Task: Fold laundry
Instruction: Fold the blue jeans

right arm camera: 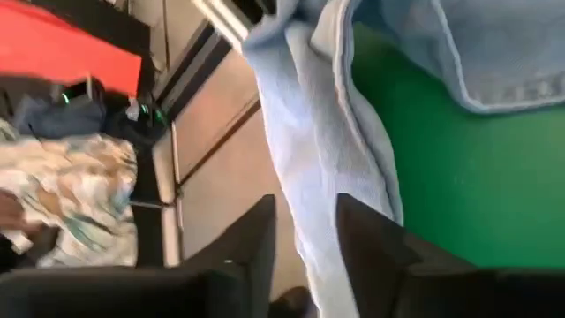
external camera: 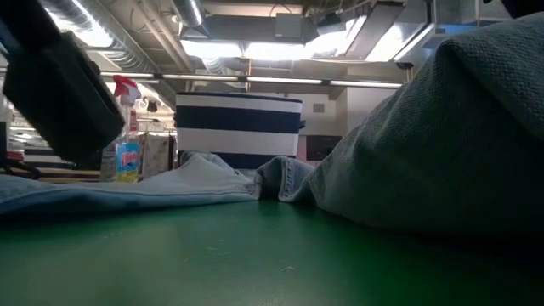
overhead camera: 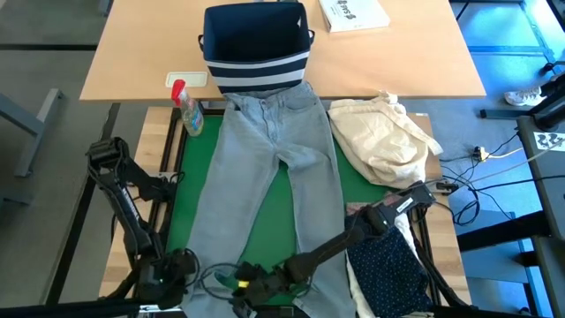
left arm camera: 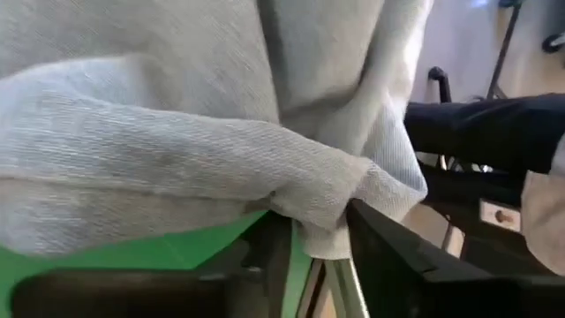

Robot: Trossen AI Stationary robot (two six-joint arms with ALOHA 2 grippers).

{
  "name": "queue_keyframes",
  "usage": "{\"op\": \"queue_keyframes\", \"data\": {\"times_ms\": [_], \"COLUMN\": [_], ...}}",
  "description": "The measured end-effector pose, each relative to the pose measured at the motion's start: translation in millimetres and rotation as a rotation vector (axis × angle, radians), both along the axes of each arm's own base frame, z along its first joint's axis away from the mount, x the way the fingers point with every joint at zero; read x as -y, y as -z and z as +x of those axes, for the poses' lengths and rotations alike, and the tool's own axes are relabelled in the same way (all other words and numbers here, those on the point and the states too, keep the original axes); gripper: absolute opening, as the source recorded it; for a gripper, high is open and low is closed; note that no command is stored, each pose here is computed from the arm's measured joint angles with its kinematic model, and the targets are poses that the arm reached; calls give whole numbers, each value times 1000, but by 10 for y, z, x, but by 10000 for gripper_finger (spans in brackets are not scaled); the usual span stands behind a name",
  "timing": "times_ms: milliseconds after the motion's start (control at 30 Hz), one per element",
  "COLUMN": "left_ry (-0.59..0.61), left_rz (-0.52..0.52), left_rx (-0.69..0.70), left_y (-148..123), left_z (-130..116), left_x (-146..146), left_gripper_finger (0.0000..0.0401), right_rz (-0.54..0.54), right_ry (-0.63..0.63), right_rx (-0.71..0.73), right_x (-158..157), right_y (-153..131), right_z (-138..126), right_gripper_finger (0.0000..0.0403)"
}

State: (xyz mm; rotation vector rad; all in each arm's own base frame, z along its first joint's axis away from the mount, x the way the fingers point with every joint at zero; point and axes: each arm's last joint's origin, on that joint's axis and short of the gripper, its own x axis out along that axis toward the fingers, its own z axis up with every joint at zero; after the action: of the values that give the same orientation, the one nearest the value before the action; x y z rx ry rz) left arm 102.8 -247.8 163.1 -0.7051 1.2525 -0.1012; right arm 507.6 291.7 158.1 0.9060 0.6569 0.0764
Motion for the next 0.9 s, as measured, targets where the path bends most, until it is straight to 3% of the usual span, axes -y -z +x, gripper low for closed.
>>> {"op": "queue_keyframes", "data": {"times_ms": [167,300,467,633,800,900], "left_ry": [84,124,59,-69,-87,-79], "left_rz": [-95,-183,-258,-174,-102,-70], "left_rx": [-130,-210,-3,339,418,420], "left_y": [-21,-155,-545,-728,-690,-653], "left_z": [-36,-112,-157,-168,-129,-105], "left_x": [48,83,111,102,103,103], "left_gripper_finger": [152,170,170,162,159,159], "right_rz": [-32,-33,-96,-142,-149,-252], "right_ry": [-63,-154,-229,-306,-405,-429], "right_rx": [20,46,-39,-175,-308,-358], "right_x": [41,93,164,-23,-604,-909], "right_y": [-46,-270,-736,-1161,-1109,-897], "right_z": [34,51,-186,-693,-1269,-1565], "right_gripper_finger": [176,193,186,174,170,170]}}
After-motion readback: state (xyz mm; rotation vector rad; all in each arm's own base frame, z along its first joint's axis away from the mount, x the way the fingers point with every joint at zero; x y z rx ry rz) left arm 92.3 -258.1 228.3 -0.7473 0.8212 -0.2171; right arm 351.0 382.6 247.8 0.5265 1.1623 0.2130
